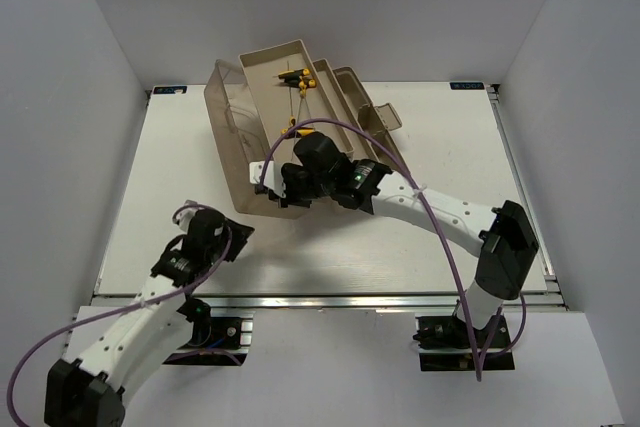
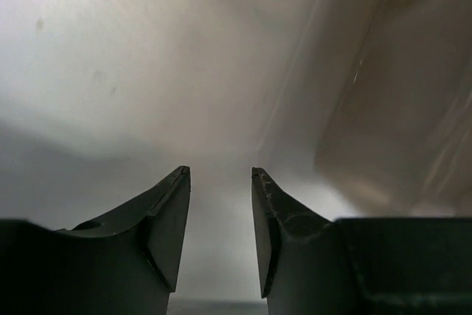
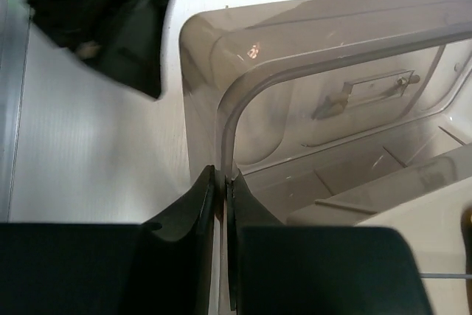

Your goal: Sort the tools into containers

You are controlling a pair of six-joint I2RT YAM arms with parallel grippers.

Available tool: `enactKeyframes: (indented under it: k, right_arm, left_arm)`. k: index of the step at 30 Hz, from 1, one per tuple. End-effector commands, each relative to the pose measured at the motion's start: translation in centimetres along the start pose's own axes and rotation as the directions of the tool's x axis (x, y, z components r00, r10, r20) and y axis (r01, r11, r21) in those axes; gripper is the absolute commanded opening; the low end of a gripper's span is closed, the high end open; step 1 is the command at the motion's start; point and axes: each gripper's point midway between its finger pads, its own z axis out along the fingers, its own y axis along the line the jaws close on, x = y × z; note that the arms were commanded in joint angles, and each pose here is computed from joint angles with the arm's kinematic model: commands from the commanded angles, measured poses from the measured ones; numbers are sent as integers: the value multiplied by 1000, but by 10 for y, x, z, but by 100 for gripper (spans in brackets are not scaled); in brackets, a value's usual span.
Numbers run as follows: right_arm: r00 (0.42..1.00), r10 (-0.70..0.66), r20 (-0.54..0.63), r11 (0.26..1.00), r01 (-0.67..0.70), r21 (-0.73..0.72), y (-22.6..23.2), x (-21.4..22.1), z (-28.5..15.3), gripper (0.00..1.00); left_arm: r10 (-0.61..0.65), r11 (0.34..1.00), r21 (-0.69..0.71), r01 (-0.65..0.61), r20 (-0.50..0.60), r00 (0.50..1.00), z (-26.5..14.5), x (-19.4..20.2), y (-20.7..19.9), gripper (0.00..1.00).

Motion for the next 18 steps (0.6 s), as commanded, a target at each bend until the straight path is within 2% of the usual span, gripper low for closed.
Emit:
enactKeyframes:
  k: [1,3,5,7,8,10,11,12,13,15,18]
  right_arm:
    - [954,-158,254,979,118,166,-33,-91,-54,0]
    - [952,-165,259,977,121,178,-32,-92,-61,0]
    - [952,-164,259,976,118,185,-34,-91,-64,0]
    - [951,-162,263,976,115,185,-33,-91,-68,0]
    - [950,-161,266,976,114,185,-33,-92,-70,0]
    - [947,-157,280,979,112,171,-30,-95,-73,0]
    - [946,-148,288,983,108,152,-25,-96,-73,0]
    - [946,-141,292,985,103,142,-23,-96,-74,0]
    - [947,-134,291,987,100,128,-20,-94,-73,0]
    - [949,-128,288,989,101,108,-15,-91,-72,0]
    - [953,-125,274,991,105,85,-10,-86,-70,3]
  left_arm:
    - [-78,989,131,74,26,997,18,-27,-46,48]
    - [-112,982,155,103,46,993,28,-49,-57,46]
    - [-118,986,119,118,-3,993,44,-49,-51,45]
    - [-128,984,129,126,13,992,57,-66,-53,44]
    - [-127,981,149,128,-22,992,59,-65,-57,44]
    - [-116,956,269,114,-9,993,62,-86,-84,44]
    - [-91,942,317,108,-66,994,69,-83,-95,44]
    - [-64,935,344,86,-75,995,73,-87,-103,44]
    - [-34,914,400,62,-78,996,72,-97,-128,44]
    - [28,911,410,42,-165,986,88,-89,-137,43]
    - [87,887,462,22,-212,973,97,-93,-161,42]
